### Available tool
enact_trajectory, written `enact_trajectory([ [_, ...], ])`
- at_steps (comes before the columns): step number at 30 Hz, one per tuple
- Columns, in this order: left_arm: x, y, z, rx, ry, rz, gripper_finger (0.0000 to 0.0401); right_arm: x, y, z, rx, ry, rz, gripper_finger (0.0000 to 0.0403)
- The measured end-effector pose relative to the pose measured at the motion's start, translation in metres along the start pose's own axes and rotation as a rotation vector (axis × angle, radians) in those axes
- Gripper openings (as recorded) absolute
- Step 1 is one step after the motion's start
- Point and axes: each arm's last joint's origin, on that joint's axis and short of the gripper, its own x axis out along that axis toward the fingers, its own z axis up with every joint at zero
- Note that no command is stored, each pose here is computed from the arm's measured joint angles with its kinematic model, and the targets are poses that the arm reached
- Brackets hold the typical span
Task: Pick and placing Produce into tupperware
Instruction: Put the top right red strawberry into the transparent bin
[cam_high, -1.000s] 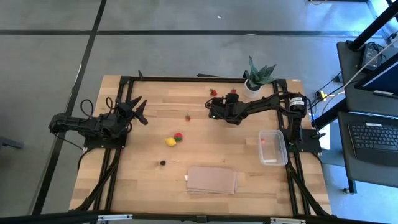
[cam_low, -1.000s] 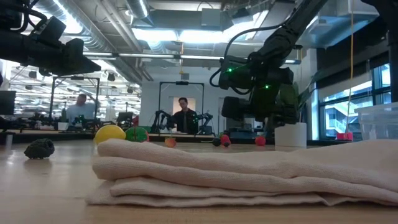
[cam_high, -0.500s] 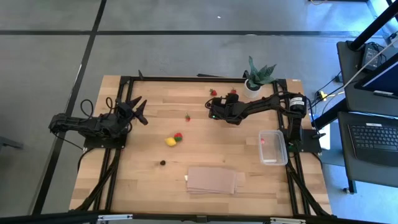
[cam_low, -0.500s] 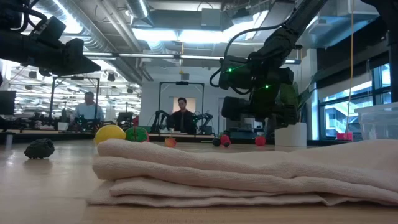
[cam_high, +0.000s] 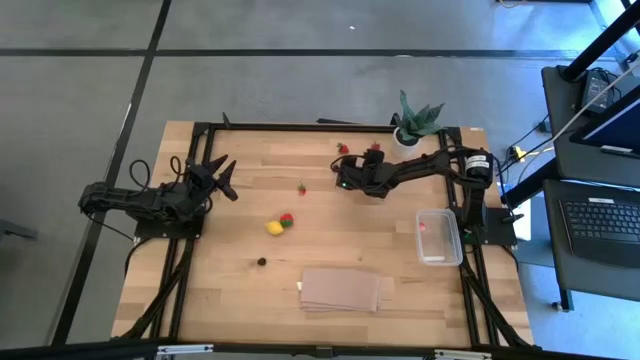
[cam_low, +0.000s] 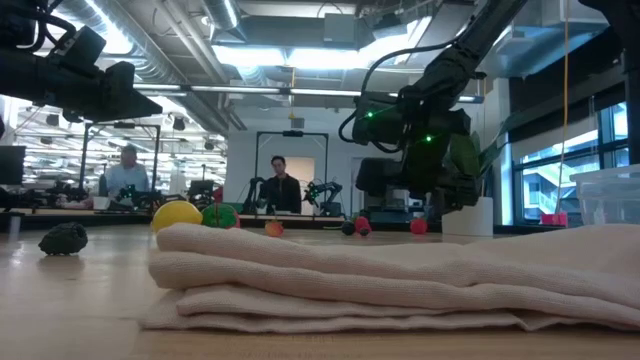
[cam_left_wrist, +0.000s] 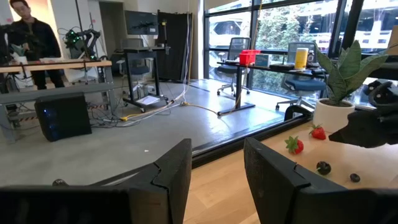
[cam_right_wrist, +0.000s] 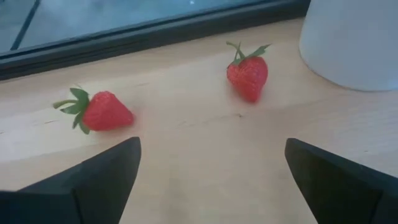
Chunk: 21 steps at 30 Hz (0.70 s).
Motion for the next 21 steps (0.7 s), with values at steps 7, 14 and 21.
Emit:
enact_trajectory([
  [7, 0.000, 0.000, 0.000, 0.000, 0.000, 0.000, 0.0140, 0.009, 0.000, 0.008, -0.030, 0.005, -0.009, 0.0398],
  [14, 0.000, 0.000, 0.000, 0.000, 0.000, 0.000, 0.0140, 0.022, -0.003, 0.019, -0.008, -0.004, -0.048, 0.0398],
  [21, 0.000, 0.000, 0.000, 0.000, 0.000, 0.000, 0.0140, 0.036, -0.008, 0.031, 0.021, 0.004, -0.088, 0.0398],
])
